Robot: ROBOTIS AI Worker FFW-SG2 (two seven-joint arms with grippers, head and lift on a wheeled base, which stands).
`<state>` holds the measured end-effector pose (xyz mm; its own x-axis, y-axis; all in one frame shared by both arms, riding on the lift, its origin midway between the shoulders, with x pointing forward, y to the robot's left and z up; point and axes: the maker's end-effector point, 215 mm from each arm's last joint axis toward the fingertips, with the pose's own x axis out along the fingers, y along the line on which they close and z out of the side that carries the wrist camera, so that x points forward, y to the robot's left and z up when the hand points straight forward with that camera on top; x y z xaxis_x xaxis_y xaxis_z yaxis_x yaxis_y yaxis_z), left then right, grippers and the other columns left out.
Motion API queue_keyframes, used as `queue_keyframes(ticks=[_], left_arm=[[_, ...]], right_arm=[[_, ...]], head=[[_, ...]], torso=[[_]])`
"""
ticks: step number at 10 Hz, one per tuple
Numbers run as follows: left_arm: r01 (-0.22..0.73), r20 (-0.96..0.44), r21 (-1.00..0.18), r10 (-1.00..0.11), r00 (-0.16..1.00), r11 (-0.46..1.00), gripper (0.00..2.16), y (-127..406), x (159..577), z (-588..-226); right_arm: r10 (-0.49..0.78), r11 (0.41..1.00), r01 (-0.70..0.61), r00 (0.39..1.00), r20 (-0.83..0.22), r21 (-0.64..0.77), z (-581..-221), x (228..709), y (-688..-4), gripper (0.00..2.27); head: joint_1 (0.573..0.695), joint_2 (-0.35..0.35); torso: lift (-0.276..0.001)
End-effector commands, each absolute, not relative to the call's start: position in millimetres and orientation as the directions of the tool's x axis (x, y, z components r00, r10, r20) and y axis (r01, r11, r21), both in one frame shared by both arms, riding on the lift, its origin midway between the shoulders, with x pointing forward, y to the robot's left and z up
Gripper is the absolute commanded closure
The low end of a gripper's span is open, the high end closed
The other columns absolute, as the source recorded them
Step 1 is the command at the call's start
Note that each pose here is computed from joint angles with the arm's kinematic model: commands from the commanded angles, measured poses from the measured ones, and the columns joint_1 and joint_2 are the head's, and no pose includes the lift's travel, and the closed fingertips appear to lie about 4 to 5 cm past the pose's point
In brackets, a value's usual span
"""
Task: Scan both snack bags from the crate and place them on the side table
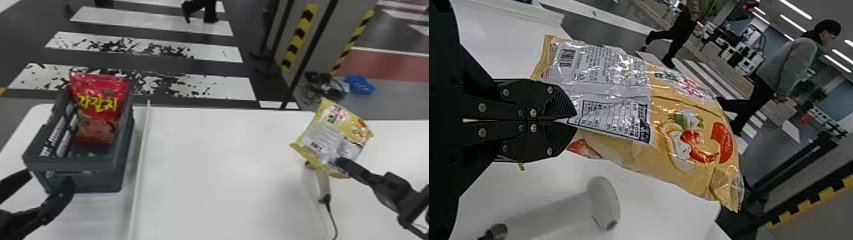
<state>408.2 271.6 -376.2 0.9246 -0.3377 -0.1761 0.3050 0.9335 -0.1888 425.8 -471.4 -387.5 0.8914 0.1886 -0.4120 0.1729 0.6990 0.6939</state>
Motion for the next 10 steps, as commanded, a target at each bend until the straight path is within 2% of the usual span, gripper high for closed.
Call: queue_keyframes(ticks=[1,2,4,6,9,10], left_arm=[[0.304,-0.176,-0.186,-0.336,0.925,0.934,0.07,272,408,-376],[0.302,-0.177,-0.184,-0.334,0.926,0.935,0.07,273,408,-376],[0.3,-0.179,-0.183,-0.332,0.926,0.936,0.07,274,407,-376],[0.3,-0.178,-0.185,-0.332,0.926,0.936,0.07,273,407,-376],[0.302,-0.179,-0.183,-0.334,0.925,0.936,0.07,273,408,-377],[0.304,-0.177,-0.183,-0.335,0.925,0.935,0.07,272,408,-376]], right_arm=[[0.039,0.722,0.242,0.921,-0.389,0.647,-388,435,-531,2.26],[-0.049,0.727,0.305,0.917,-0.397,0.615,-397,437,-564,2.26],[-0.241,0.733,0.426,0.892,-0.384,0.53,-407,431,-635,2.26],[-0.367,0.706,0.513,0.855,-0.366,0.488,-423,424,-684,2.26],[-0.487,0.669,0.605,0.795,-0.362,0.431,-448,410,-739,2.26],[-0.507,0.672,0.615,0.788,-0.348,0.413,-450,407,-747,2.05]], head=[[0.695,-0.256],[0.695,-0.307],[0.695,-0.35],[0.695,-0.35],[0.695,-0.35],[0.695,-0.35]], torso=[[-0.095],[-0.095],[-0.095],[-0.095],[-0.095],[-0.095]])
